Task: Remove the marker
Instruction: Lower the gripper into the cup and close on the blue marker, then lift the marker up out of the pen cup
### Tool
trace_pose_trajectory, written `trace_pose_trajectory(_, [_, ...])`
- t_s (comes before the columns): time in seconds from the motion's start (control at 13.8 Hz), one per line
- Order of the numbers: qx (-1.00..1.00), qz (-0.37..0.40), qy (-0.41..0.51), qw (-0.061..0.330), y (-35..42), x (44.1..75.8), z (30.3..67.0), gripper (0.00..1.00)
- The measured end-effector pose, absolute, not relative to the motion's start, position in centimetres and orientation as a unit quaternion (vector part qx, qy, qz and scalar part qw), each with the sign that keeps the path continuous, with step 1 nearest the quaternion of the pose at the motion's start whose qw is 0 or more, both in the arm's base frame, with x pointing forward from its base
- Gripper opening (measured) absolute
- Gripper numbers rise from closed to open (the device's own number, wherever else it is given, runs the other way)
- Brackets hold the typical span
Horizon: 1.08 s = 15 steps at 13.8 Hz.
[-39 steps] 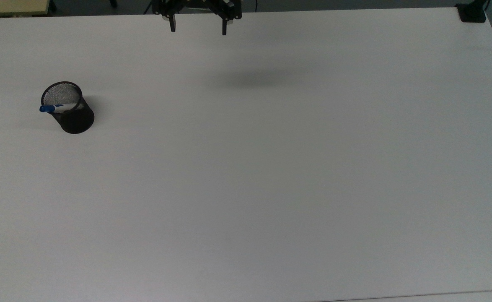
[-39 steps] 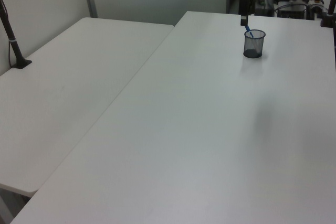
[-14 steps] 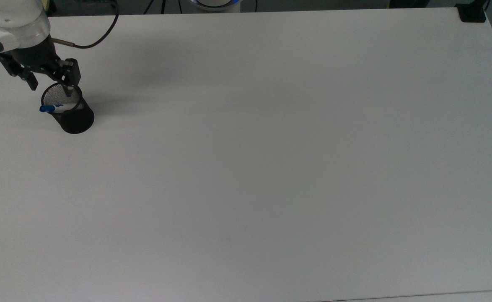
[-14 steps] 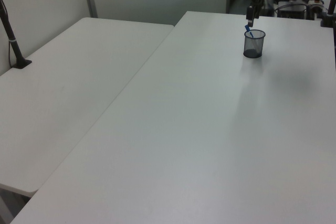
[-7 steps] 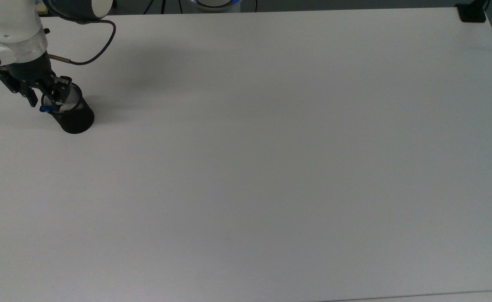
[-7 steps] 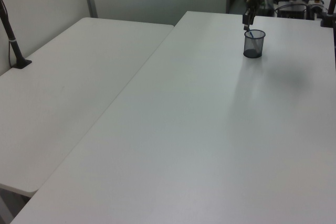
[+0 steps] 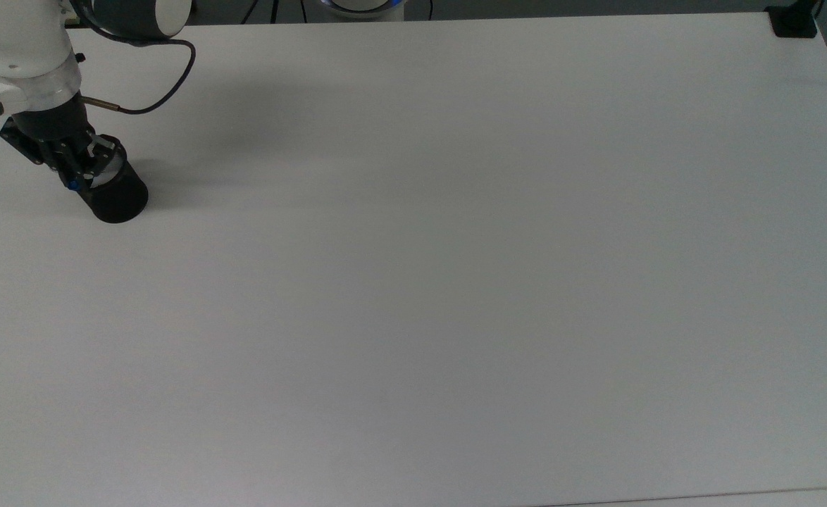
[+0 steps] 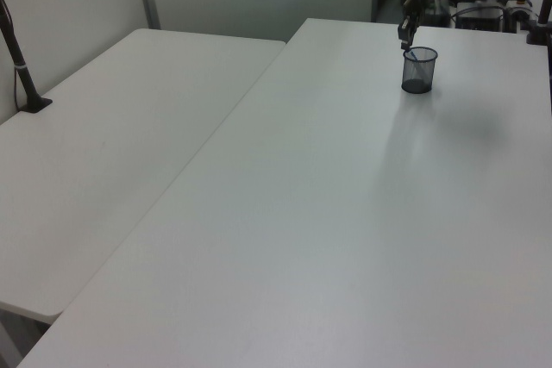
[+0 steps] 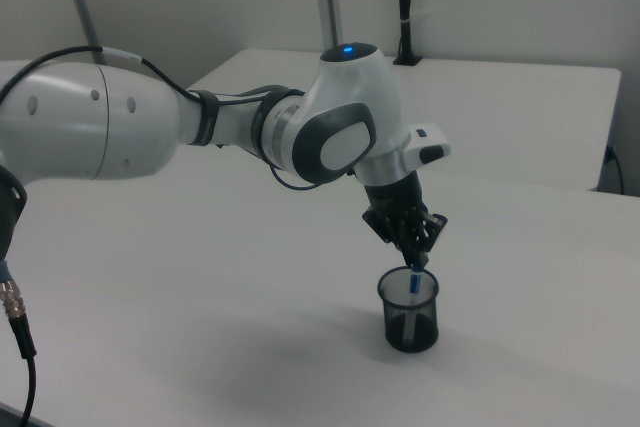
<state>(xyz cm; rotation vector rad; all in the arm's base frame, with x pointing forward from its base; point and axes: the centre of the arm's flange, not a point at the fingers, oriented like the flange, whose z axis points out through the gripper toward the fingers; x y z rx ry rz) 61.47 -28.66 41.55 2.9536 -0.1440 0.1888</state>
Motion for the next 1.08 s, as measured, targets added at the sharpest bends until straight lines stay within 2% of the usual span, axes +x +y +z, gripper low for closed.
trace_pose_trajectory(0.51, [0.991,0.076,-0.065,0.091,-28.7,61.6,42.8,0.18])
trace_pose_trajectory(0.72, [0.989,0.089,-0.073,0.090,-27.9,61.2,46.2,0.18])
trace_pose_trajectory(1.08, [0.991,0.082,-0.076,0.080,-25.3,59.2,55.2,0.18])
